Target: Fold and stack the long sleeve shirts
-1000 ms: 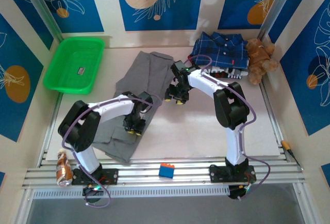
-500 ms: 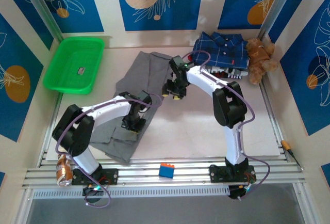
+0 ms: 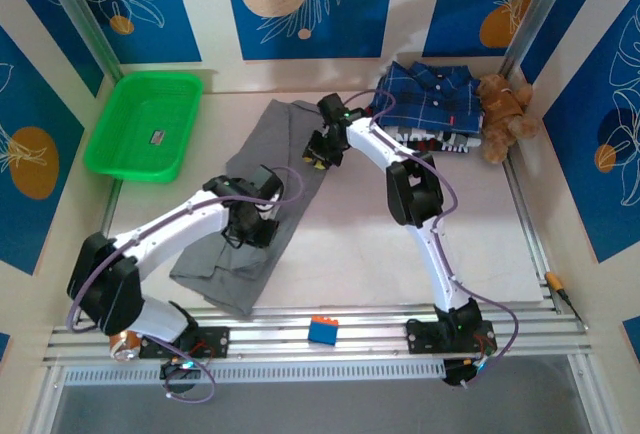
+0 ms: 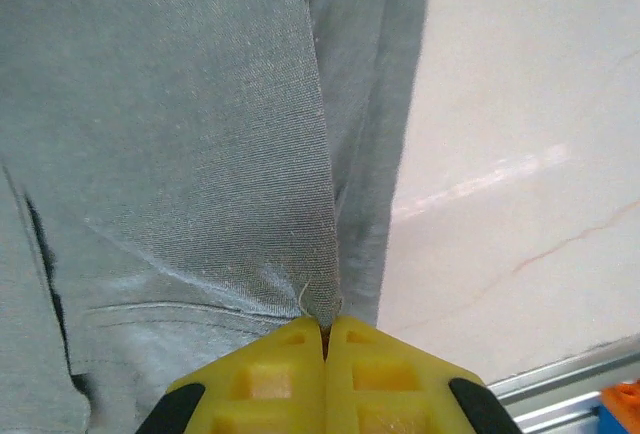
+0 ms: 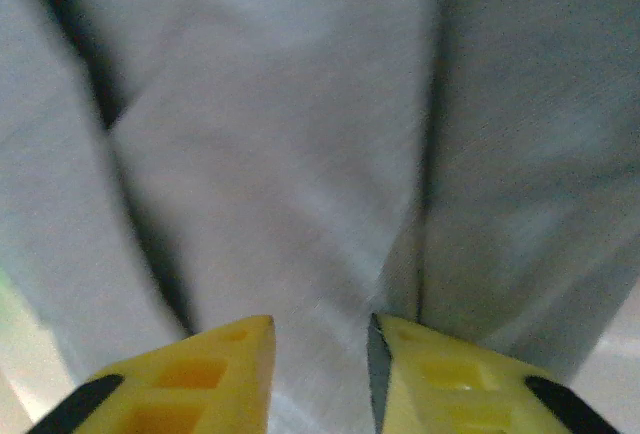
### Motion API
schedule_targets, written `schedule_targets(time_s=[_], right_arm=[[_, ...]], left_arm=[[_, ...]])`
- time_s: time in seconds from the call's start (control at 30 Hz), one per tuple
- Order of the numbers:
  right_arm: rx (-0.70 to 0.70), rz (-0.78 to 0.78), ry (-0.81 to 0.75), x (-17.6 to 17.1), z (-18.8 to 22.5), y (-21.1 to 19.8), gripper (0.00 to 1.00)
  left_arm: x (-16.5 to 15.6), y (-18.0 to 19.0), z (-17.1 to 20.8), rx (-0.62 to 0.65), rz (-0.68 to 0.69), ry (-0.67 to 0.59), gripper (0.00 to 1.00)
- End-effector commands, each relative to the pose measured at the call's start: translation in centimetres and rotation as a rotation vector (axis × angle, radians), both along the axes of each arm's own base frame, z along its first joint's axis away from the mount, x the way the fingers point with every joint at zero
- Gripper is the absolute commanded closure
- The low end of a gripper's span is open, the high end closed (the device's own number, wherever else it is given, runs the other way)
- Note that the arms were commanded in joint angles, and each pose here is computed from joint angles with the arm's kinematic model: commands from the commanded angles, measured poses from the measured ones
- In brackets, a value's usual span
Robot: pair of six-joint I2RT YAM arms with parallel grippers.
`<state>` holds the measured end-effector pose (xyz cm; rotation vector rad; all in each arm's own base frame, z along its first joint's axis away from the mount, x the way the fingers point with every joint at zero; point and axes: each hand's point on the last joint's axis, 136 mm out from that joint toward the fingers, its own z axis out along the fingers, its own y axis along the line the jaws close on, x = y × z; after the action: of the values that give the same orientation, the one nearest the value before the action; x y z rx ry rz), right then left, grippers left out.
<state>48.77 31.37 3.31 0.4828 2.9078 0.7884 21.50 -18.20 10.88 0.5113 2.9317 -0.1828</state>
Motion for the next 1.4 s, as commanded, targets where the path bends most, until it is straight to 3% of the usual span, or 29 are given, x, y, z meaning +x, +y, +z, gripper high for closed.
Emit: schedule_targets(time_s=[0.0,0.1,0.17,0.33,0.57,0.77,0.87,0.97,1.13,1.37], right_arm=[[-0.045,-0.170,0.048,1.0,-1.1,-1.4,0.77],[-0.257,-0.298,0.142,-1.6,-3.0,-5.5,0.83],[-0.322,-0.352,0.180,-3.5,-3.9,-7.4,0.84],[-0.361,-0.450,0.264,-9.8,-4.5,-9.8,0.86],[-0.293,-0.531,0.384,-19.4,-4.9,-8.9,0.85],[-0.162,-0.489,0.299,-17.3,-1.6,-8.4,0.73],[-0.094,-0.431,0.240,-15.9,1.1,-7.9,0.59],[-0.059,-0.352,0.163,-15.0,4.1,-7.6,0.51],[-0.046,-0.260,0.062,-15.3,7.0,-8.8,0.47],[-0.032,-0.218,0.002,-16.9,8.2,-11.7,0.46]], left_arm=[[-0.2,-0.3,3.3,-0.057,-0.020,-0.057,0.95],[0.3,1.1,4.4,-0.045,0.019,-0.073,0.96],[0.9,1.6,5.1,-0.055,0.039,-0.097,0.96],[3.0,2.4,6.8,-0.122,0.095,-0.149,0.96],[6.2,2.8,9.5,-0.213,0.093,-0.206,0.96],[5.2,-0.6,12.4,-0.414,0.009,-0.195,0.98],[3.6,-1.7,14.5,-0.488,-0.018,-0.216,0.98],[3.6,-0.5,16.7,-0.470,0.025,-0.290,0.97],[7.7,0.9,20.6,-0.386,0.075,-0.428,0.96],[16.7,1.2,25.2,-0.275,0.060,-0.585,0.96]])
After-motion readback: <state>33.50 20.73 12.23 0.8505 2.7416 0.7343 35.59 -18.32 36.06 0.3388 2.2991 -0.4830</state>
